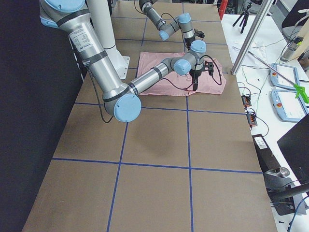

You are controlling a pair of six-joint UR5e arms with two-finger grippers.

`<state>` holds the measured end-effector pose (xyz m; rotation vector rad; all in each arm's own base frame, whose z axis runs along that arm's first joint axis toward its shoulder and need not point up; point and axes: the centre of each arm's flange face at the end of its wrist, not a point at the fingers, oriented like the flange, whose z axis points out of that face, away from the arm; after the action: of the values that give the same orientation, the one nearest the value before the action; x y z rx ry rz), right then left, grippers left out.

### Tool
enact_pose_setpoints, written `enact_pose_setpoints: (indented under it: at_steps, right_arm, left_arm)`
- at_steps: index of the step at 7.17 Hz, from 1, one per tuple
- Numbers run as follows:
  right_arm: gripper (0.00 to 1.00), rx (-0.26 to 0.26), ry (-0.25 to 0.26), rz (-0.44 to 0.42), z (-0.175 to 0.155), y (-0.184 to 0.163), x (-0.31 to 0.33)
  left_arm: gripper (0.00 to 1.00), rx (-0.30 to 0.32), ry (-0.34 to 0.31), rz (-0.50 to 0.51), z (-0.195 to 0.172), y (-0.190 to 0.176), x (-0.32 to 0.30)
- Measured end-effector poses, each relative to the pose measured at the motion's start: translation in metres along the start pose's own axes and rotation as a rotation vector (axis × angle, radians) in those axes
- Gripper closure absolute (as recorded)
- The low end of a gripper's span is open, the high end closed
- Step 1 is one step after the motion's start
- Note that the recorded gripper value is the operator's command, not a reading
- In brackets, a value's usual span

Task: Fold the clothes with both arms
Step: 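Grasp the sleeve nearest the left gripper and fold it over the chest, then release the sleeve with the left gripper while the right gripper moves to the hem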

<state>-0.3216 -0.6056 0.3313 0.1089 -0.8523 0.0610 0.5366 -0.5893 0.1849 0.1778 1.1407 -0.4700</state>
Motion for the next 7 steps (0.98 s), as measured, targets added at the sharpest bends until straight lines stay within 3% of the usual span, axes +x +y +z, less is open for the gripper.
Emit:
enact_pose_setpoints:
  at_steps: [2, 3, 4, 7]
  right_arm:
    - [0.0, 0.017, -0.014, 0.049, 0.0, 0.021, 0.011]
    - [0.0, 0.033, -0.018, 0.062, 0.007, 0.05, 0.023]
    - [0.0, 0.058, -0.017, 0.076, 0.015, 0.094, 0.025]
    - [0.0, 0.107, -0.019, 0.138, 0.041, 0.242, -0.026]
  left_arm:
    - [0.0, -0.059, -0.025, 0.082, -0.076, 0.031, -0.047]
    - [0.0, -0.075, -0.04, 0.128, -0.114, 0.047, -0.069]
    - [0.0, -0.088, -0.057, 0.156, -0.135, 0.062, -0.092]
    - [0.0, -0.062, -0.114, 0.232, -0.145, 0.079, -0.144]
